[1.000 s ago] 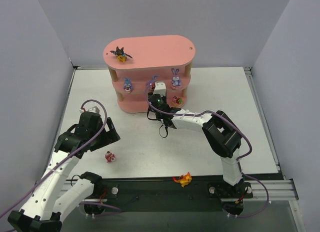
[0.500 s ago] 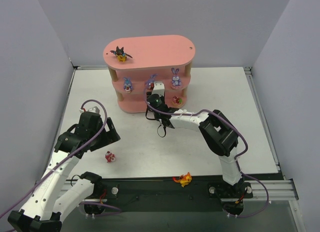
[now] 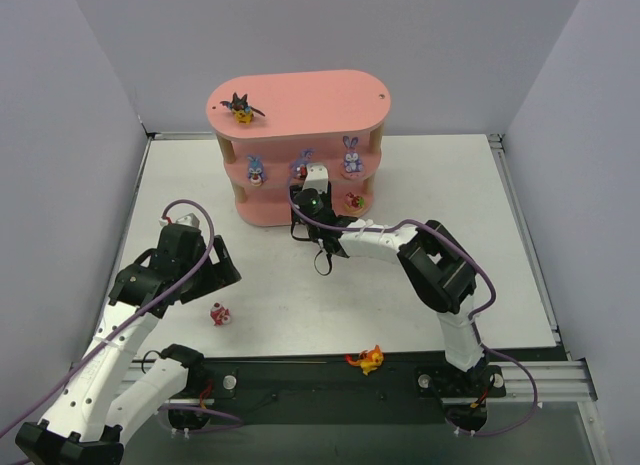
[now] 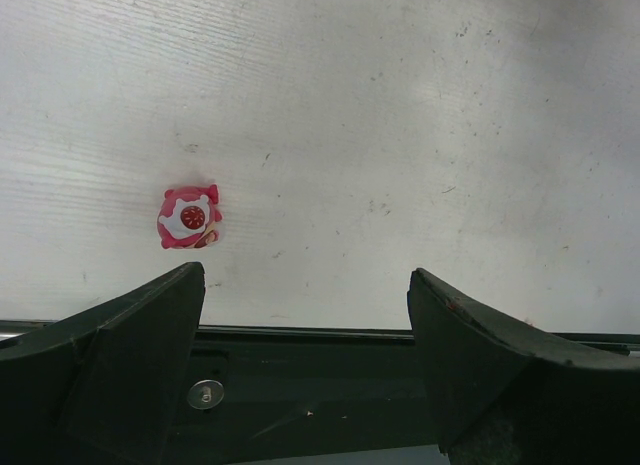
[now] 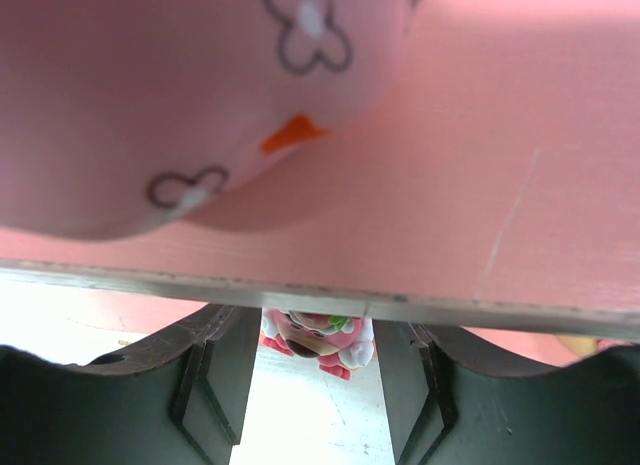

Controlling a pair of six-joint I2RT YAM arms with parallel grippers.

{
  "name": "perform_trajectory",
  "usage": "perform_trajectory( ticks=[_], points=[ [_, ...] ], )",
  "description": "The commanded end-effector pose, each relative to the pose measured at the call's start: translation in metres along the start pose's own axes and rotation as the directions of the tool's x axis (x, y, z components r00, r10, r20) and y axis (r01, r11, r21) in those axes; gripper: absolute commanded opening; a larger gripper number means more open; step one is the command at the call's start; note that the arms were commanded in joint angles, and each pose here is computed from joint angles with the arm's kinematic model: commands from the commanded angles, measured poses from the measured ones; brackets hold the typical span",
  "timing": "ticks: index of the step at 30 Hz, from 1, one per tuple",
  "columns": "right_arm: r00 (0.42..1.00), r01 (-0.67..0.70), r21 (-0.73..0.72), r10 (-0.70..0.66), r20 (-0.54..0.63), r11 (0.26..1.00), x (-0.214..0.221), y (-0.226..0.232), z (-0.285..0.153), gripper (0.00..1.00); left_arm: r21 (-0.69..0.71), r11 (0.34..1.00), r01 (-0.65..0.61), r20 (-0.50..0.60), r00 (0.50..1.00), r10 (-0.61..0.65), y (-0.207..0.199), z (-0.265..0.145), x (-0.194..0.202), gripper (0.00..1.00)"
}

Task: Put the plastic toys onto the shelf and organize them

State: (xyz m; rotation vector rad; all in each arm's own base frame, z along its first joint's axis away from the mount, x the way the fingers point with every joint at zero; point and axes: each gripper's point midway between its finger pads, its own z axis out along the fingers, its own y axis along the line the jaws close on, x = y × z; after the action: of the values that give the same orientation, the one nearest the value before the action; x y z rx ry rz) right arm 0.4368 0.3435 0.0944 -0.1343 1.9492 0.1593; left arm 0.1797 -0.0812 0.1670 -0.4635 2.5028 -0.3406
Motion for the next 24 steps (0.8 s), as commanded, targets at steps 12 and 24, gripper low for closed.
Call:
perform_trajectory(
  ticks=[12, 24],
  points=[
    [0.992, -0.041, -0.020, 0.043, 0.119, 0.999, -0.053, 0.000, -0.009, 0.50, 0.055, 0.998, 0.001, 0.041, 0.999, -0.003, -0.012, -0.010, -0.010, 0.93],
    [0.986, -0.046, -0.027, 0.049, 0.160, 0.999, -0.070, -0.004, -0.029, 0.50, 0.065, 0.998, 0.004, 0.049, 0.999, -0.007, -0.013, -0.012, -0.011, 0.93]
  ],
)
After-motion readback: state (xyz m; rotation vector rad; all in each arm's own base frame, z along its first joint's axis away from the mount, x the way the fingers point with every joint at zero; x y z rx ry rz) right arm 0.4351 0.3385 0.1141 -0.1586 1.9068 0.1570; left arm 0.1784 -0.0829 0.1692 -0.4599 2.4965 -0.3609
